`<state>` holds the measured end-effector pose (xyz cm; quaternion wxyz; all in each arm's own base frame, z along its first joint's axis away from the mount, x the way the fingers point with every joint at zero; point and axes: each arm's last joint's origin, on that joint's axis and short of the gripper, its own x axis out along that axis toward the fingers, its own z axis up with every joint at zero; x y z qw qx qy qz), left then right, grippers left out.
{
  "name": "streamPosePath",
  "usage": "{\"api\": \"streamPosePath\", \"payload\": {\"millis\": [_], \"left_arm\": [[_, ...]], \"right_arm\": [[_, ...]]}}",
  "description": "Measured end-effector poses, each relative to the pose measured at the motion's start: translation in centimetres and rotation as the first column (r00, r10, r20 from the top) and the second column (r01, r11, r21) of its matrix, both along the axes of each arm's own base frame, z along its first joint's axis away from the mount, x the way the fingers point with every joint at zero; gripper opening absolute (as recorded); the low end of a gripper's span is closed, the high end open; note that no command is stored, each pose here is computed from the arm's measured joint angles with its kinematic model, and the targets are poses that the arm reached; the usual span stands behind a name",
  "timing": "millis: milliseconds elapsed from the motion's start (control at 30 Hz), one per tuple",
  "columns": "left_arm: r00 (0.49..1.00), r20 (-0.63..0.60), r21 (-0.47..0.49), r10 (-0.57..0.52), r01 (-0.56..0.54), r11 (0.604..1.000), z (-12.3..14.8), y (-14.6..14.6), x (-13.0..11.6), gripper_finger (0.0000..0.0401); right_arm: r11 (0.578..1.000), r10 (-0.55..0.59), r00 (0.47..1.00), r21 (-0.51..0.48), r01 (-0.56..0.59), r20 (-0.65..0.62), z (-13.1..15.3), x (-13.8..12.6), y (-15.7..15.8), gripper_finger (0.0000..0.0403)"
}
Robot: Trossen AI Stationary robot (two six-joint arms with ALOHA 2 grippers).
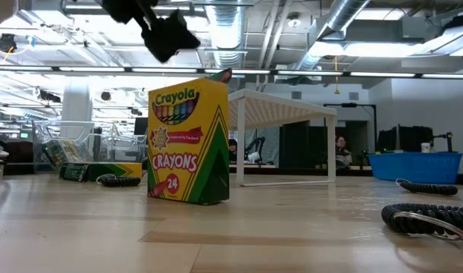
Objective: Pick & Place Office Desk Supplies
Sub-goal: Put the crayon box into the transparent bin
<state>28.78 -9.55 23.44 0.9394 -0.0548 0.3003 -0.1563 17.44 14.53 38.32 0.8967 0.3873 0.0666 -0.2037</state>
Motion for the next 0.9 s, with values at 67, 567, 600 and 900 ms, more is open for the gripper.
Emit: {"api": "streamPosePath", "payload": {"millis": [67, 567, 600, 900], "left_arm": [[1.0, -0.002, 0.001, -0.004, 0.004, 1.0, -0.6, -0.1, 0.4, 0.0281], [1.0, 0.007, -0.014, -0.01, 0.01, 1.0, -3.0, 0.8, 2.8, 0.0245], [1.0, 0.005, -0.012, -0.015, 0.015, 1.0, -3.1, 0.7, 2.8, 0.0243], [1.0, -0.002, -0.005, -0.02, 0.02, 1.0, -3.5, 0.7, 2.8, 0.0231]], "right_arm": [[1.0, 0.002, 1.0, 0.001, -0.002, -0.001, -0.1, 0.1, 0.1, 0.0134], [1.0, 0.02, 1.0, 0.015, -0.02, 0.001, -0.2, 0.4, 0.6, 0.0134], [1.0, 0.023, 1.0, 0.015, -0.023, 0.001, -0.2, 0.3, 0.7, 0.0134], [1.0, 0.024, 1.0, 0.014, -0.024, 0.002, -0.2, 0.3, 0.7, 0.0134]]}}
